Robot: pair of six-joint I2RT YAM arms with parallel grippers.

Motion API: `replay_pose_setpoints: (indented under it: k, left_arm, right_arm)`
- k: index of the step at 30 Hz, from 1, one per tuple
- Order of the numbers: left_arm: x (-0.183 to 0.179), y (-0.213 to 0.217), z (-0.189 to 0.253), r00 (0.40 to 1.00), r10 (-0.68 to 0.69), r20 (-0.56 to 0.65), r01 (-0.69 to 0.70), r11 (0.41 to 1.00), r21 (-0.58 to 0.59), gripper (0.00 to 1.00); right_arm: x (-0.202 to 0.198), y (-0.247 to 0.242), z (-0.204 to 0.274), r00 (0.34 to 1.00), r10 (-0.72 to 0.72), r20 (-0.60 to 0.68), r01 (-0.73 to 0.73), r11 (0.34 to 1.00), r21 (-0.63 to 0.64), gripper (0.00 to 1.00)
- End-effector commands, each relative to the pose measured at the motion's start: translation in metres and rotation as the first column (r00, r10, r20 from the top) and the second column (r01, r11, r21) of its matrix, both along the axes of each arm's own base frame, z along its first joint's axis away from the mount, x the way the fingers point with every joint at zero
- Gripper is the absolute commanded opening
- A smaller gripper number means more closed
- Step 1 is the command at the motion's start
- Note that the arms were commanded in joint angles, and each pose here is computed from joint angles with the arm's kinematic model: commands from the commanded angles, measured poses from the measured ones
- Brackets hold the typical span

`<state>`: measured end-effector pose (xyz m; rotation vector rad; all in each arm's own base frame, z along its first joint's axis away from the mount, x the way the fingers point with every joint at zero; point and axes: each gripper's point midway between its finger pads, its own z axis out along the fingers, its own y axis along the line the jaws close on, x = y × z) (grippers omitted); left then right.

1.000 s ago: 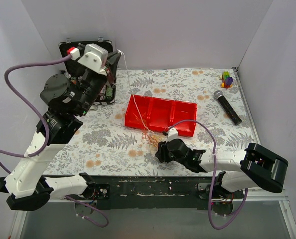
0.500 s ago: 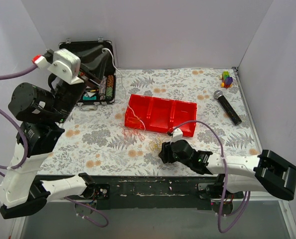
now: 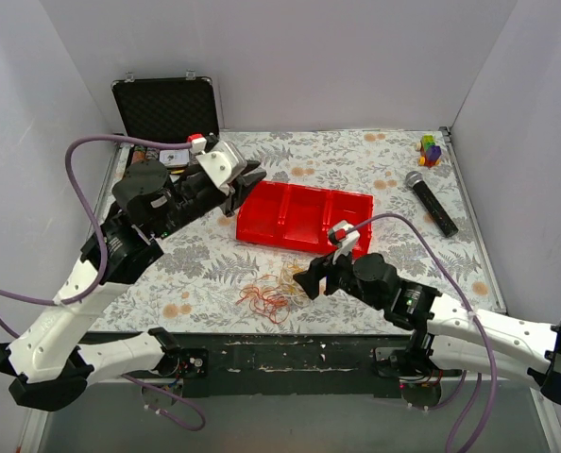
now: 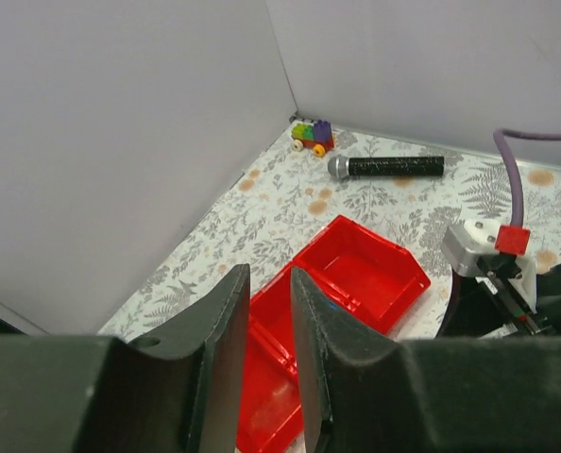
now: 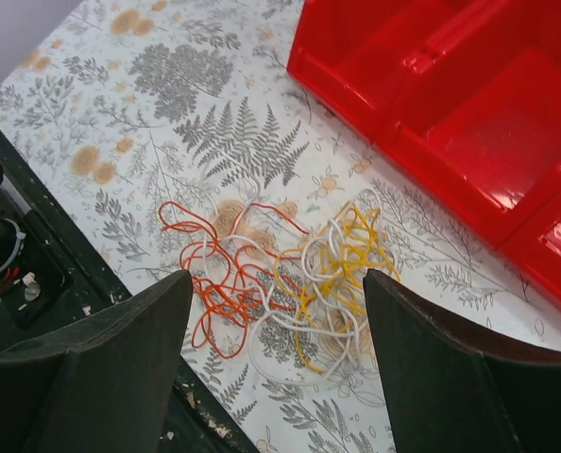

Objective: Untangle the cables

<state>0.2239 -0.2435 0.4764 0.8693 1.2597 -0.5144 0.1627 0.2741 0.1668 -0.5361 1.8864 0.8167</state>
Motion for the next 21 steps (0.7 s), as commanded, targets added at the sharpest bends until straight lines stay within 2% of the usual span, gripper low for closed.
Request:
replay_pose_setpoints:
  k: [1,4,7,10,15,20,21]
  left_arm:
    - [-0.009,-0.003,-0.022,0.998,-0.049,-0.032,0.051,0.998,0.047,0.27]
    - [-0.013,-0.009,-0.1,0.985,-0.095,-0.143,0.127,0.964,0.232,0.47]
    - [-0.02,-0.008,-0.179,0.959,-0.113,-0.26,0.206,0.908,0.365,0.58]
    - [-0.022,-0.006,-0.227,0.94,-0.099,-0.325,0.232,0.886,0.4,0.62]
    - [-0.012,0.004,-0.298,0.918,0.019,-0.396,0.189,0.857,0.479,0.71]
    - [0.008,0.022,-0.327,0.859,0.132,-0.494,0.114,0.892,0.438,0.88]
    - [0.015,0.029,-0.329,0.843,0.156,-0.514,0.094,0.9,0.426,0.89]
  right_arm:
    - [0.002,0.015,0.028,0.997,0.055,0.062,-0.056,0.998,0.008,0.82]
    - [0.008,0.016,0.02,0.999,0.028,0.046,-0.026,0.999,-0.024,0.8]
    - [0.008,0.016,0.008,1.0,0.018,0.024,-0.018,0.999,-0.036,0.8]
    - [0.006,0.016,0.0,1.0,0.017,0.005,-0.017,1.0,-0.025,0.79]
    - [0.003,0.014,-0.012,1.0,0.021,-0.014,-0.021,0.999,-0.033,0.79]
    - [0.003,0.014,-0.014,1.0,0.021,-0.016,-0.022,0.999,-0.037,0.78]
    - [0.003,0.014,-0.015,1.0,0.022,-0.015,-0.023,0.999,-0.042,0.78]
